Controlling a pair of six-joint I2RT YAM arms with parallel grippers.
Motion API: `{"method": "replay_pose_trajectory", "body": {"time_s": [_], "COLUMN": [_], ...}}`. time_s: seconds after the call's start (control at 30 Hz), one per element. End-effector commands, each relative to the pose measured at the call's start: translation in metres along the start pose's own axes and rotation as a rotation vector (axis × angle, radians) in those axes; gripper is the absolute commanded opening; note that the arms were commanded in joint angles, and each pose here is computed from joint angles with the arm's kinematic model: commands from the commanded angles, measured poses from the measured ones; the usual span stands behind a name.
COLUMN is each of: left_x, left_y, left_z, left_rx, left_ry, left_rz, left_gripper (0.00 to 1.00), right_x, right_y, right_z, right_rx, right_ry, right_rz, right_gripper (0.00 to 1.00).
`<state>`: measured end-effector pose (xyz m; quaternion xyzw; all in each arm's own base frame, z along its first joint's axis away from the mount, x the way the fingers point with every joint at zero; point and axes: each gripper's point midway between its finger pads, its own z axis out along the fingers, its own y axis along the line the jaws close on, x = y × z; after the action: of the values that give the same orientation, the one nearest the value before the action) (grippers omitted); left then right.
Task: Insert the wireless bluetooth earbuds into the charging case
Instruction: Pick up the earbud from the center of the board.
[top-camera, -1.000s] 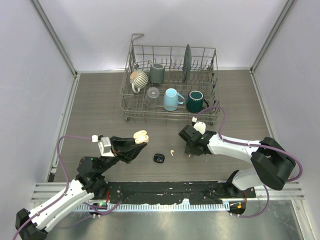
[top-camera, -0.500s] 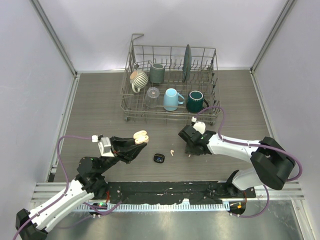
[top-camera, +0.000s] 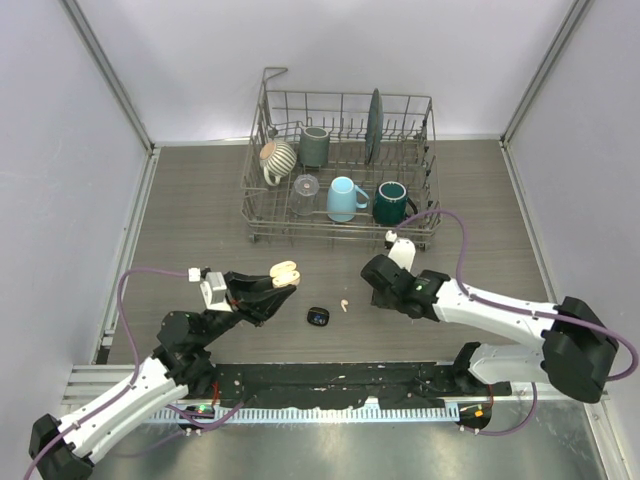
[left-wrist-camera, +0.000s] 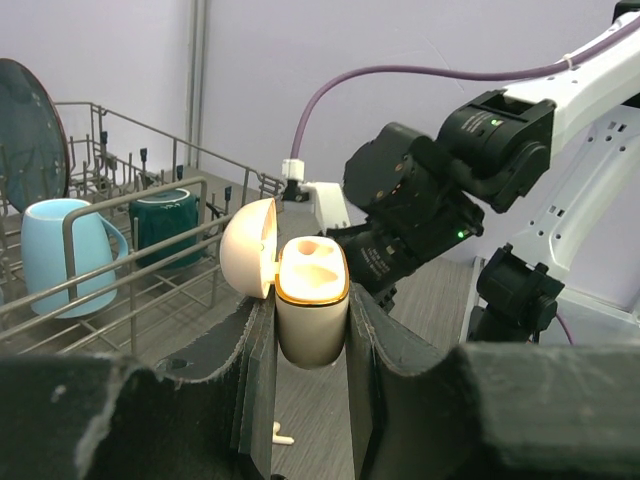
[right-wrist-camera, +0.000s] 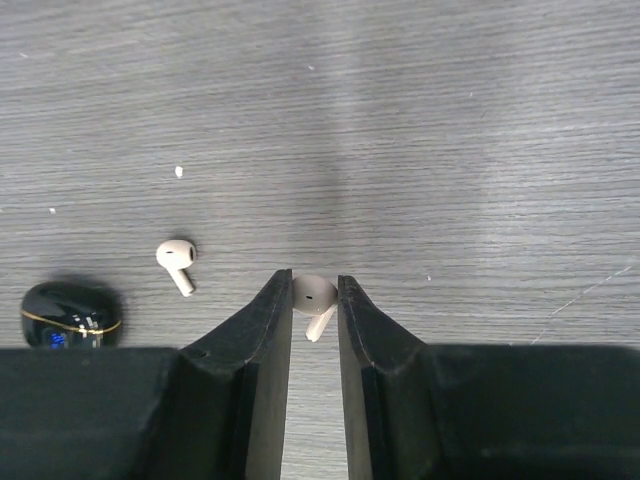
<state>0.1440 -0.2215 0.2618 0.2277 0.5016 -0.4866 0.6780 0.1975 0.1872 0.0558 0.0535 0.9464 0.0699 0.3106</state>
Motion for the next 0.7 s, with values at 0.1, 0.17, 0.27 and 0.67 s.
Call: {"method": "replay_pose_trajectory", "body": {"time_s": [0.1,0.17,0.27,0.67], "left_x": [-0.014,-0.015,-0.014,-0.015], "left_y": [-0.002,-0.002,-0.001,0.001], "left_z": [0.006,0.006,0.006,0.009], "left_rx": [0.005,0.005,0.002,-0.010], "left_ry": [-0.053,-0.053,-0.051,-0.052], "left_rz": [-0.004,-0.004,-0.005,-0.008], "left_gripper": [0.00,0.00,0.00,0.00], "right_x": [-0.038,-0.046,-0.059,-0.105], "right_y": [0.003,0.003,0.005,0.030], "right_z": [-0.028,-0.035,-0.050,-0.101], "right_rx": [-0.055,-0.079,-0.131,-0.257], "right_ry": [-0.203,-0.254,-0.323,-0.500], "right_rz": [0.068,0.090,0.116,0.078], "right_gripper": [0.01,0.01,0.01,0.01]}}
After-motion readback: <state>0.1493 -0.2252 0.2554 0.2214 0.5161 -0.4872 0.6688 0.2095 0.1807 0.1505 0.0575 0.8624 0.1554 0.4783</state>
